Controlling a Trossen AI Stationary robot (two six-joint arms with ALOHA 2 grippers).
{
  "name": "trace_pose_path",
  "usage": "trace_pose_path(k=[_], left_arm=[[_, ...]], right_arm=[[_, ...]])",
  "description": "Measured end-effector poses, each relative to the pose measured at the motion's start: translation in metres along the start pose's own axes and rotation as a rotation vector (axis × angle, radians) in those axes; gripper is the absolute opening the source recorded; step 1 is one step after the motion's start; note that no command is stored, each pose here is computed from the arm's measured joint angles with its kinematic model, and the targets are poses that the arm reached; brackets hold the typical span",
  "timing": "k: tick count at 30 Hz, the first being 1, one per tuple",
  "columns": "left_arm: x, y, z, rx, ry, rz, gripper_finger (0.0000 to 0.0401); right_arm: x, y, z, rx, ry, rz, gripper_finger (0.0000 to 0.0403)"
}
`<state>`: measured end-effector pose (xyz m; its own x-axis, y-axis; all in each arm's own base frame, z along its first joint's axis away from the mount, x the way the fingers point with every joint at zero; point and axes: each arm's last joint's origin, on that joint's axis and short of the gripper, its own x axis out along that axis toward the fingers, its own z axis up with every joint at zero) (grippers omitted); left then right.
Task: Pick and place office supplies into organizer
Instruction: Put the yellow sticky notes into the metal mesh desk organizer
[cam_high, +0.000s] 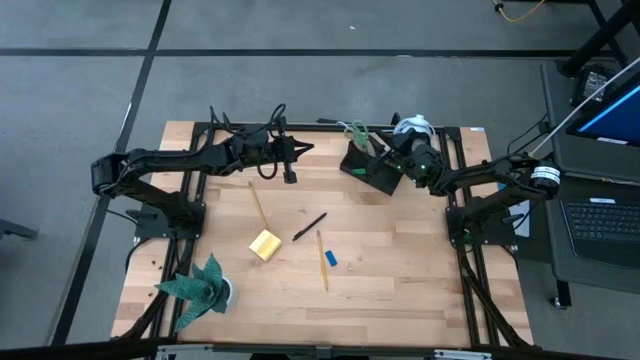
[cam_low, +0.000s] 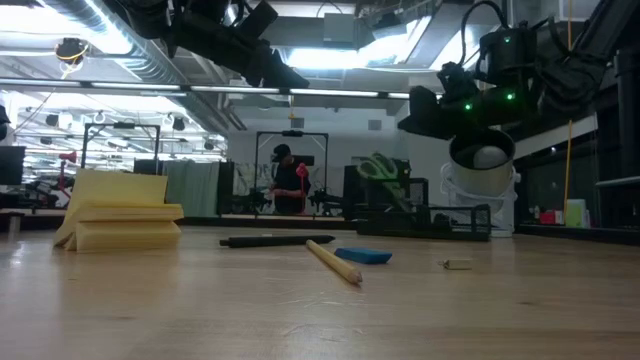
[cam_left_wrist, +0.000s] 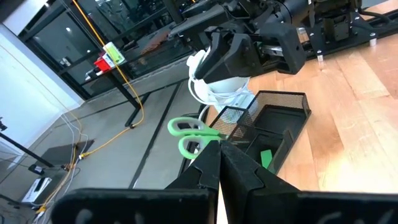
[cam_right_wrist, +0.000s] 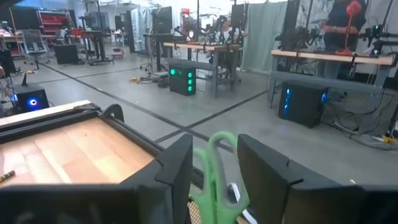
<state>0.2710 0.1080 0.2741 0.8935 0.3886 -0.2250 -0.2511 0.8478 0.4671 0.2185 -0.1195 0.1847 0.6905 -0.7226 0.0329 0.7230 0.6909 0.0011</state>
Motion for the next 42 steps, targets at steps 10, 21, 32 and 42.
trace_pose_path(k=[10, 21, 32, 42], left_arm=[[0.000, -0.002, -0.003, 0.001, 0.032, -0.016, 0.0004], [-0.004, -0.018, -0.013, -0.019, 0.186, -0.095, 0.0003], [-0.019, -0.057, -0.007, 0.062, 0.387, 0.004, 0.0004], [-0.043, -0.109, 0.008, 0.005, 0.436, -0.066, 0.0004]], right_arm=[[-0.001, 0.003, 0.005, -0.022, -0.031, 0.110, 0.0112], [0.001, 0.011, 0.010, -0.088, -0.054, 0.350, 0.0012], [-0.001, 0.018, 0.009, -0.143, -0.054, 0.445, 0.0010], [-0.001, 0.018, 0.003, -0.094, 0.022, 0.449, 0.0011]])
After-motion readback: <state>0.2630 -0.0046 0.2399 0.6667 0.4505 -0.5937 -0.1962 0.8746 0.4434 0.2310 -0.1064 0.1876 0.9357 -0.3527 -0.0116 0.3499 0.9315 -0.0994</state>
